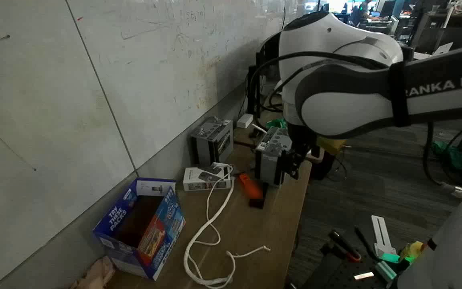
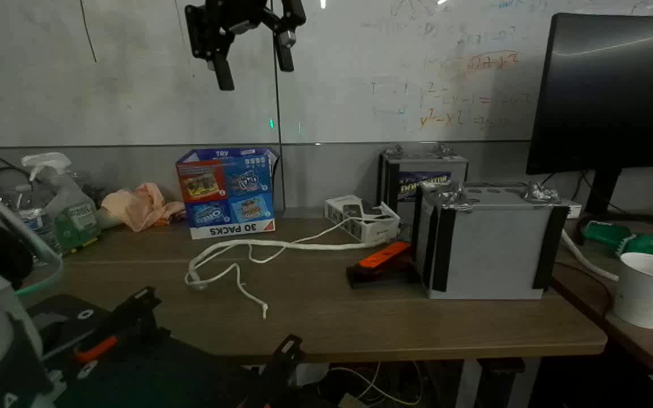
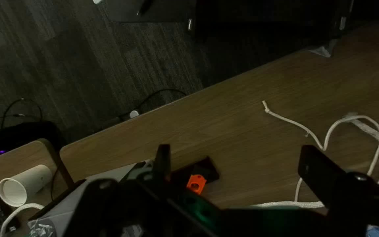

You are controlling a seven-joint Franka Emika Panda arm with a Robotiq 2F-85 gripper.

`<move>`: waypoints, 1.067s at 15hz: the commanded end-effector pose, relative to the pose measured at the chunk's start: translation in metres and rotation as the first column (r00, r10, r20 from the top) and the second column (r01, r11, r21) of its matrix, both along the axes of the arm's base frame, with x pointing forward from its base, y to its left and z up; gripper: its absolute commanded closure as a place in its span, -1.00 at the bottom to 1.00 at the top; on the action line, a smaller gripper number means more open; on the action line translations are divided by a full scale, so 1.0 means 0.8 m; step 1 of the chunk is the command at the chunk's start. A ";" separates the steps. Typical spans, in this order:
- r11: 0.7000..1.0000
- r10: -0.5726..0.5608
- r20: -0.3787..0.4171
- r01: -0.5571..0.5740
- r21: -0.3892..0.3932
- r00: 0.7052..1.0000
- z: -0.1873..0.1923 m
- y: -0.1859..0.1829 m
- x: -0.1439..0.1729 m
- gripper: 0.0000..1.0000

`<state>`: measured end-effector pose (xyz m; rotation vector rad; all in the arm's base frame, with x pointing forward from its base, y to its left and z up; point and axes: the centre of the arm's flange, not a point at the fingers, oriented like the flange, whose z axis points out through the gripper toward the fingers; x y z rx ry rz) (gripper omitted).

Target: Put the two ropes in the box one at a time

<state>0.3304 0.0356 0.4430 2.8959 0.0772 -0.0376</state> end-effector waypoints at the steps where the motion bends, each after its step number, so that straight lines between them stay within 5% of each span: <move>1: 1.000 0.000 0.003 0.000 0.000 1.000 0.002 0.000 0.001 -1.00; 9: 1.000 0.010 0.014 -0.010 0.014 1.000 -0.001 0.004 0.008 -1.00; 16: 0.969 0.065 0.163 -0.101 0.224 0.985 -0.068 0.072 0.099 -1.00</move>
